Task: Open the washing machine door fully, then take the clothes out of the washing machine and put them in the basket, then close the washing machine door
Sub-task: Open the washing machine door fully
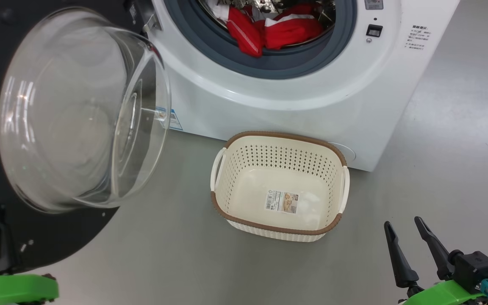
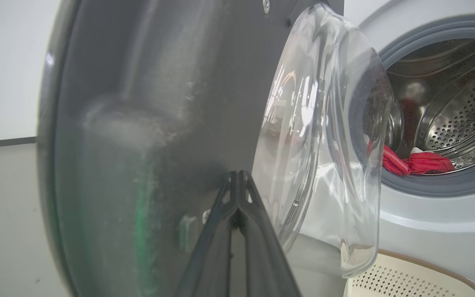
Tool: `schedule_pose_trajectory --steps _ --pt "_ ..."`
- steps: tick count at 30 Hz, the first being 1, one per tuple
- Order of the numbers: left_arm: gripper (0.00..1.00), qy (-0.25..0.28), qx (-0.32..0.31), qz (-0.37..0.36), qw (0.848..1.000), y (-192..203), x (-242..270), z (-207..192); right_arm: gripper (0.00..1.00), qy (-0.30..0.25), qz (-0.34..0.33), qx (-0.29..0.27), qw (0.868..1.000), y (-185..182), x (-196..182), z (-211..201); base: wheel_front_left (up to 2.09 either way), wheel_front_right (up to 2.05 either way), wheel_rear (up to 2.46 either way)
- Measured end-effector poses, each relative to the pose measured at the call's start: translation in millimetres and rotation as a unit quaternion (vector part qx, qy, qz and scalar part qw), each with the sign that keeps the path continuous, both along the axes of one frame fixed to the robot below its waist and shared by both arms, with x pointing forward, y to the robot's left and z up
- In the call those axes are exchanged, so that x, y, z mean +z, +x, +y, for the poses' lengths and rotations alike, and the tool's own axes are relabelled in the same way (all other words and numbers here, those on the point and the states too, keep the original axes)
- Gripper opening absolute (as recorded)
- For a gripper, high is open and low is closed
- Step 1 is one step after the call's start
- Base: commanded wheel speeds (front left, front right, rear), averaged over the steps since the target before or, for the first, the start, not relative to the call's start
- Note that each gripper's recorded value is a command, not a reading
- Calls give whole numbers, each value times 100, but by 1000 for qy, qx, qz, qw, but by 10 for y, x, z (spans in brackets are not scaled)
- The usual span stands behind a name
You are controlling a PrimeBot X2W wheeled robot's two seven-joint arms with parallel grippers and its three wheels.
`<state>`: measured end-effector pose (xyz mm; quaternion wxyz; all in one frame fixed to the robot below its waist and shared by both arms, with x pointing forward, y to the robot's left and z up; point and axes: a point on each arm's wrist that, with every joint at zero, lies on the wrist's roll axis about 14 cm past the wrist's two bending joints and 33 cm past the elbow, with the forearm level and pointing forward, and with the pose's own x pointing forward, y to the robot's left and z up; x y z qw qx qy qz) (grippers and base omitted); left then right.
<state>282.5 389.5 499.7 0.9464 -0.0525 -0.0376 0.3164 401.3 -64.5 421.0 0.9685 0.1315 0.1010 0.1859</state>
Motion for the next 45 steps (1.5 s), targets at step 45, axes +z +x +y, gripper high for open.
schedule_pose_trajectory --steps 45 --pt "0 17 78 48 996 194 11 847 100 -9 -5 -19 1000 194 -57 -180 0 0 0"
